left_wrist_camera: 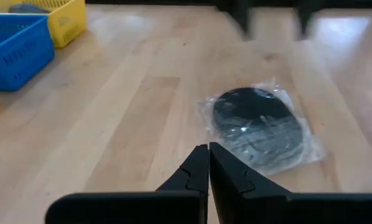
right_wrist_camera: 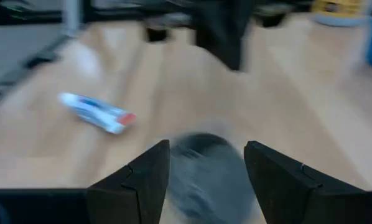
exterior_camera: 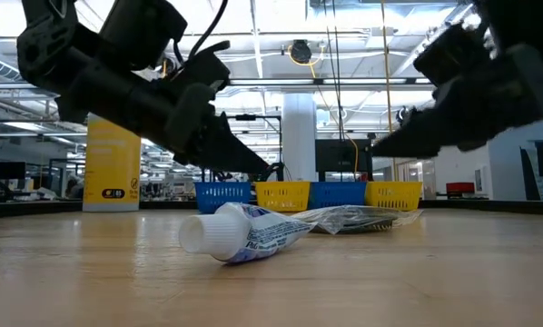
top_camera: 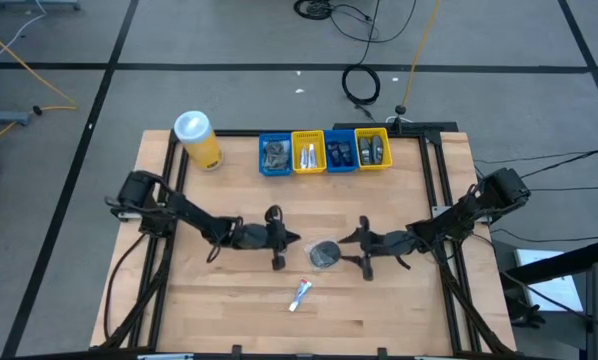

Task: Pick & Place Travel size toiletries
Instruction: Put the white toothpaste into the left yellow bin

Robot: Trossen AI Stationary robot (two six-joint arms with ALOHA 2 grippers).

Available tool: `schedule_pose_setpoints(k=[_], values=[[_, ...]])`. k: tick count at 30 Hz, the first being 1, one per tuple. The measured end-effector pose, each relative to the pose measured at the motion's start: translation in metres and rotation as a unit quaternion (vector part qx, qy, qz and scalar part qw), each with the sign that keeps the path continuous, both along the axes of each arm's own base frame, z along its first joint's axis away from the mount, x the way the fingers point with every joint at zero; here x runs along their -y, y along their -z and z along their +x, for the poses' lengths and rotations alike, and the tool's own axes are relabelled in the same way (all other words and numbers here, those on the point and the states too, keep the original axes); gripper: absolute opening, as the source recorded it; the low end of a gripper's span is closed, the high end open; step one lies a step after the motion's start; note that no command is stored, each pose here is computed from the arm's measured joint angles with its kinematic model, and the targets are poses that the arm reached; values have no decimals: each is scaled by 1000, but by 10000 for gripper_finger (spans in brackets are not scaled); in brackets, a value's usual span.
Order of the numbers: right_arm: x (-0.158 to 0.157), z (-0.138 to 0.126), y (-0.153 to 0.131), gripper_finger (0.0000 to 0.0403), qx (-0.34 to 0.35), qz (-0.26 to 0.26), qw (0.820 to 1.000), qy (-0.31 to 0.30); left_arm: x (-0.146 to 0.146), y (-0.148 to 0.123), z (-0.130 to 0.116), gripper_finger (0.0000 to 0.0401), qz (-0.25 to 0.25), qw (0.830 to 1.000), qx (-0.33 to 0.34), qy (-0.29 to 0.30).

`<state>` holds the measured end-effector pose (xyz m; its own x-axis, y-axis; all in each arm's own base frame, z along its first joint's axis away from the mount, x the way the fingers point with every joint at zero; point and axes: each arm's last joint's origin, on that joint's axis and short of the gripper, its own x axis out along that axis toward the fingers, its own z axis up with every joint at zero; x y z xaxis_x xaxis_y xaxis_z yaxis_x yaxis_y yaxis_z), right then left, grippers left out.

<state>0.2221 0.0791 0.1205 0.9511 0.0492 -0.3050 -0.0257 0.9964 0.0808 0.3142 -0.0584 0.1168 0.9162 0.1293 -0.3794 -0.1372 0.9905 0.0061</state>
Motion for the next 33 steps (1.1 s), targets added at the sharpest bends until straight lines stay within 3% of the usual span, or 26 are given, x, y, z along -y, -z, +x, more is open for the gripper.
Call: schedule_pose_setpoints(k=[9, 17, 24, 29, 33], values=[[-19, 52, -2, 200, -11, 14, 993, -120, -15, -4, -10, 7, 24, 996, -78, -28], [-26, 106, 3, 249, -67, 46, 962, -259, -25, 7, -19, 18, 44, 984, -145, -93], [-24, 139, 21, 295, -113, -14, 948, -298, -30, 14, -26, 16, 68, 971, -194, -118], [-22, 153, 28, 290, -103, -57, 943, -312, -36, 16, -30, 2, 70, 964, -208, -151], [-22, 157, 31, 268, -94, -72, 941, -317, -40, 16, -30, 13, 63, 962, -208, -166]])
